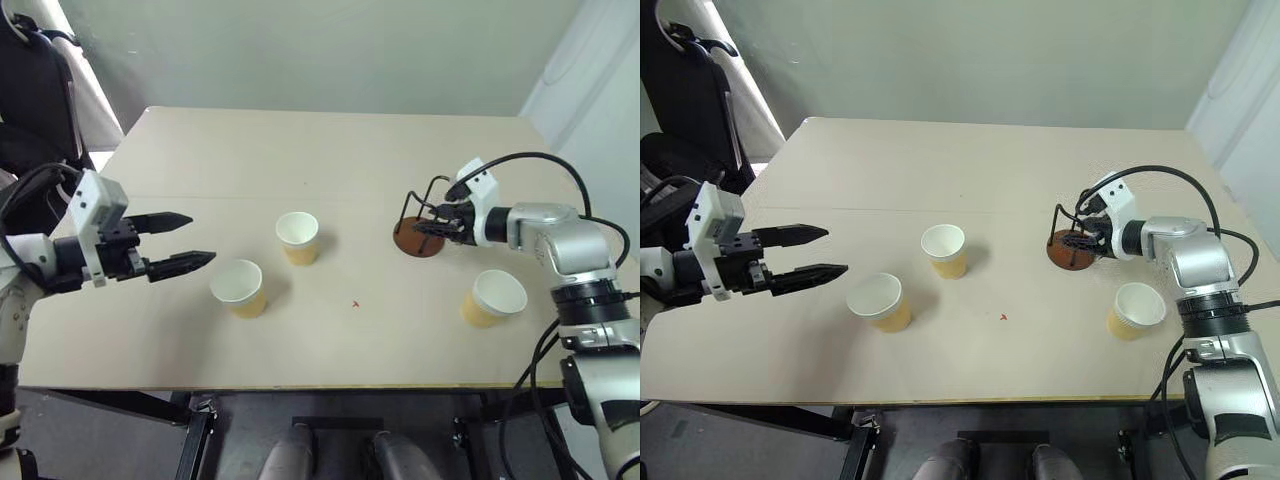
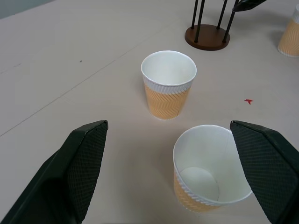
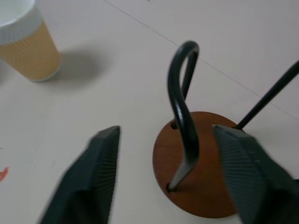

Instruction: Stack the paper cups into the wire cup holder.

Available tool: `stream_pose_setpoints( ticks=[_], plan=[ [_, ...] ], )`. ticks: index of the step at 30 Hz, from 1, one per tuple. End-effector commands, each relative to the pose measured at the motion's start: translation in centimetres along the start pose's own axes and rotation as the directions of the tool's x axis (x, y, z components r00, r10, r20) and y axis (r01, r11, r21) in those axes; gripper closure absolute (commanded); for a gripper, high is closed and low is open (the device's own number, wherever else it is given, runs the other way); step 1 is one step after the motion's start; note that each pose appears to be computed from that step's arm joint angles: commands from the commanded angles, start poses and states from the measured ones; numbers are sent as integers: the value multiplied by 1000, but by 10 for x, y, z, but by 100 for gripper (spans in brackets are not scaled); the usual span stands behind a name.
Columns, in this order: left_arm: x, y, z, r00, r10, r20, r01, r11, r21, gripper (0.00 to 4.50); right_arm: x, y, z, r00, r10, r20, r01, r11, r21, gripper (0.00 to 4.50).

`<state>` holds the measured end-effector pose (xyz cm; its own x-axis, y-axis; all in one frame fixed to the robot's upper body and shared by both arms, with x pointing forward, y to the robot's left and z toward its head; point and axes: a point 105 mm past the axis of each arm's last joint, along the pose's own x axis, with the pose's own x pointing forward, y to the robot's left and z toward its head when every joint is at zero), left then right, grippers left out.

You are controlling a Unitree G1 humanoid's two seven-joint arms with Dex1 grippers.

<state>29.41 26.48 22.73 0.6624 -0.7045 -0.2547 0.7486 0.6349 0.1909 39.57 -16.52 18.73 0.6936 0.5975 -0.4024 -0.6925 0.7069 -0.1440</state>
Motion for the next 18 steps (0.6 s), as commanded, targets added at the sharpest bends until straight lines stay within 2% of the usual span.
stream_pose_setpoints(
  ticks=[1,5,6,7,10,15,18],
  plan=[
    [-9,0,17,999,23,35,-25,998,55,0,-4,-4,19,999,-22,46,24,999,-47,301],
    [-10,0,17,999,31,36,-33,998,58,0,-9,-5,24,998,-17,61,21,998,-62,446],
    [-10,0,18,999,31,35,-33,998,58,0,-12,-1,30,996,21,85,-15,997,-76,449],
    [-11,0,18,999,32,34,-34,998,59,0,-18,15,40,983,128,133,-112,987,-116,449],
    [-11,1,18,999,32,33,-34,998,60,0,-46,70,61,866,458,204,-407,880,-246,449],
    [-6,1,18,999,21,36,-24,998,58,0,-54,115,53,773,630,77,-586,754,-297,449],
    [-3,2,18,999,16,38,-18,998,56,0,-48,134,44,741,672,14,-634,705,-318,449]
  ],
)
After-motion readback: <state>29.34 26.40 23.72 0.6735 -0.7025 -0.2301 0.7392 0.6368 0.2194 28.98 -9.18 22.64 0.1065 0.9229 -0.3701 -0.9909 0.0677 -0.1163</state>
